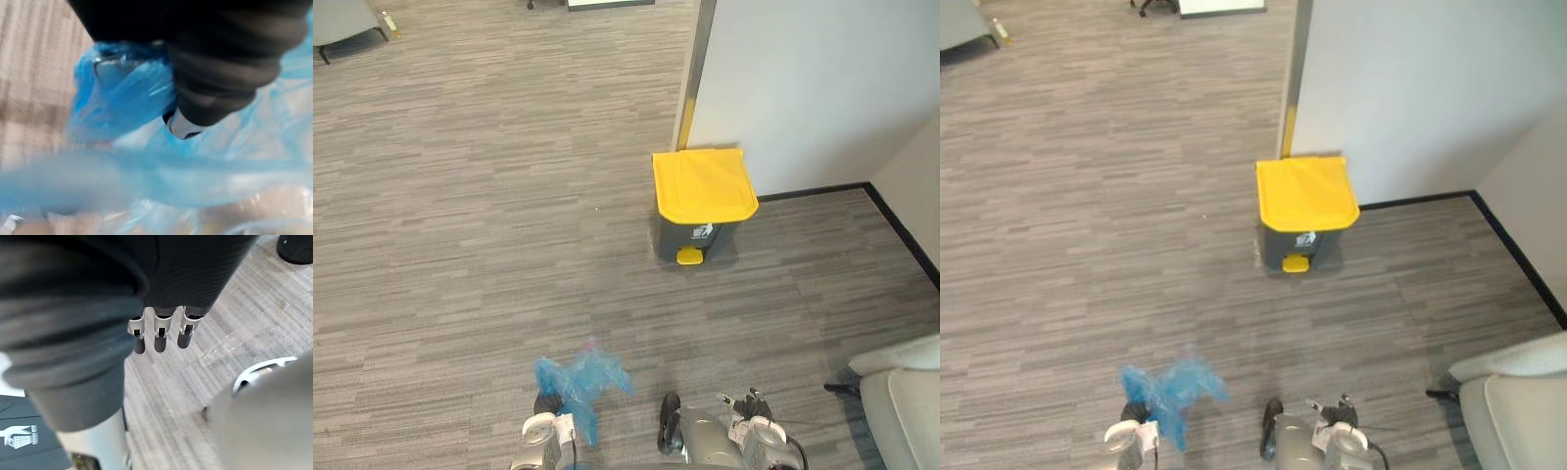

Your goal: Gather rubbish on tea table into small bin, then transfer packed bag to large trash can.

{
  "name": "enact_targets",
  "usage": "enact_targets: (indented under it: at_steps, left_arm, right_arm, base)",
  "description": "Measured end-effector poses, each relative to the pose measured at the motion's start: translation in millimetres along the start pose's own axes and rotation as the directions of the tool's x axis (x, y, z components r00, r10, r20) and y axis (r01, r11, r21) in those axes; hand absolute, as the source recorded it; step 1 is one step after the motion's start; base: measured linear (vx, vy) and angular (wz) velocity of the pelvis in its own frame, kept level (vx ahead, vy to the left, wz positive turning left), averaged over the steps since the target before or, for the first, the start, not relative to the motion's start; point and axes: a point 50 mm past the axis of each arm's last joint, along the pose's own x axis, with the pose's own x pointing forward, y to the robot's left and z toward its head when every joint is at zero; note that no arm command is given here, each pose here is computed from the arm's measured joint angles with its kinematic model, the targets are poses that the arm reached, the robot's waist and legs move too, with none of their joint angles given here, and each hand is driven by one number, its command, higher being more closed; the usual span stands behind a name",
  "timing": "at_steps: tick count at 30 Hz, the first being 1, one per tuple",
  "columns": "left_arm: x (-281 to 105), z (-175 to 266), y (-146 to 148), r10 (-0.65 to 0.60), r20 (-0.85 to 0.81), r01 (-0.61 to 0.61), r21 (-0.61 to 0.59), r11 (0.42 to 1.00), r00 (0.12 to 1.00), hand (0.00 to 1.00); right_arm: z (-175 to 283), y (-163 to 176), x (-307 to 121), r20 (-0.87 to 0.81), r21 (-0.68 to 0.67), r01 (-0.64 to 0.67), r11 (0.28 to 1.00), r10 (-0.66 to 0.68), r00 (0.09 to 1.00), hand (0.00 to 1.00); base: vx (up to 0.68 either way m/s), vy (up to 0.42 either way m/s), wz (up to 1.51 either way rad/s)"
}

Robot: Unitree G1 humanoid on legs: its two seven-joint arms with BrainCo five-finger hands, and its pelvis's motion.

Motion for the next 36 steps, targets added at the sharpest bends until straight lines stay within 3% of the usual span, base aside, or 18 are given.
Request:
enact_targets:
  at_steps: [4,10,17,26,31,36]
  left_arm:
    - [-1,2,0,-0.003,0.015,0.003,0.0,1.0,1.0,1.0]
    - [-2,-5,6,0.018,-0.011,-0.018,0.007,1.0,1.0,1.0]
    - [-2,-6,16,0.04,-0.015,-0.039,0.028,0.999,0.999,1.0]
    - [3,-1,9,0.024,-0.022,-0.023,0.046,0.999,0.999,1.0]
    - [3,6,-9,-0.038,0.007,0.037,0.065,0.997,0.999,1.0]
    - [0,2,-7,-0.046,0.007,0.045,0.063,0.997,0.999,1.0]
  right_arm:
    - [1,17,-2,0.001,0.024,-0.035,0.999,0.035,0.999,0.0]
    - [-20,7,-7,-0.06,0.035,0.003,0.999,-0.001,0.998,0.0]
    - [-11,14,-8,-0.01,0.015,-0.032,0.999,0.032,0.999,0.0]
    - [7,8,0,0.021,0.012,-0.02,1.0,0.02,1.0,0.0]
    - [-5,1,-1,-0.015,0.005,0.006,1.0,-0.006,1.0,0.0]
    - [-5,5,-2,-0.012,0.008,-0.003,1.0,0.003,1.0,0.0]
  base:
    - [0.38,0.068,-0.74]
    - [0.36,0.276,-0.56]
    - [0.28,0.184,-0.59]
    - [0.34,-0.127,0.06]
    - [0.3,-0.195,0.56]
    - [0.28,0.003,-0.15]
